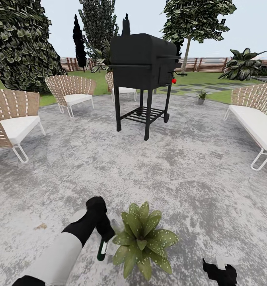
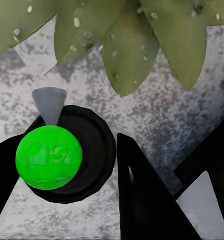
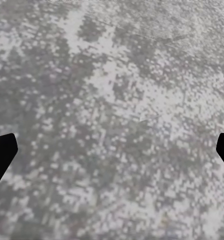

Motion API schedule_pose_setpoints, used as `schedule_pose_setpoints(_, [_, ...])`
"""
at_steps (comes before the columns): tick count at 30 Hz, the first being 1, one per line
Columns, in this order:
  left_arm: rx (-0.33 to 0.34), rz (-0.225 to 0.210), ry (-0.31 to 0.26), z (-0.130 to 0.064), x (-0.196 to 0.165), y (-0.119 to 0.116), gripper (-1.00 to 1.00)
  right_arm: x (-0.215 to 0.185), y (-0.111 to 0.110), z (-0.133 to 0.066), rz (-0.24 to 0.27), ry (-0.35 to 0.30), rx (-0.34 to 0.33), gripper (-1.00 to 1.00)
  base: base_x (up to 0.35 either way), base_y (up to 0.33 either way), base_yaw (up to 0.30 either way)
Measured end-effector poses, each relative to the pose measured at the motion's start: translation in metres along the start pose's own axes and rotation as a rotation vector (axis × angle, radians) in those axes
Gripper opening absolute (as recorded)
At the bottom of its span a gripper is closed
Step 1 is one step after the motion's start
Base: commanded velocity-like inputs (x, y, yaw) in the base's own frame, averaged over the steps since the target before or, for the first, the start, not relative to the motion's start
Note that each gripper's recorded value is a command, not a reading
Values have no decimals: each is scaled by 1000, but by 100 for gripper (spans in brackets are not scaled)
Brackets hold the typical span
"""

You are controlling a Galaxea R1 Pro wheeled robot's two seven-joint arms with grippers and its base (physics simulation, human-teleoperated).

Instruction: Pick up the pesticide atomizer in the garden and spray insectifuge to fully cover both potted plants in the garden.

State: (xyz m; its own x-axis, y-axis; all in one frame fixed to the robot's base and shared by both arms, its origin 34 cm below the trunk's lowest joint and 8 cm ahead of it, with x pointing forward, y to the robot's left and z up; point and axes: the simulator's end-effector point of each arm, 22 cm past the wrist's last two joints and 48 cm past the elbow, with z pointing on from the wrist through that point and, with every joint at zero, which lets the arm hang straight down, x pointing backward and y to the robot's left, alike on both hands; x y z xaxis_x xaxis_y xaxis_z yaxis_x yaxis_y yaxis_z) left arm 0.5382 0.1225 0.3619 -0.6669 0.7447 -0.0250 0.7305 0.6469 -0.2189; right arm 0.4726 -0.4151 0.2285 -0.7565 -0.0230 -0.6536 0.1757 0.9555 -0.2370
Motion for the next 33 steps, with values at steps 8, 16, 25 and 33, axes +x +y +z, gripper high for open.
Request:
schedule_pose_setpoints(8, [-44,52,80,11,17,-1,-100,0,0,0,0,0,0,100,0,0,0])
schedule_pose_setpoints(16, [-58,94,129,18,32,-1,-100,0,0,0,-1,0,-1,100,0,0,0])
schedule_pose_setpoints(25, [-23,78,162,39,59,-15,-100,-1,-1,0,0,-1,2,100,-34,-60,0])
schedule_pose_setpoints(33, [-25,82,156,38,55,-16,-100,0,2,0,1,0,-1,100,-265,-109,163])
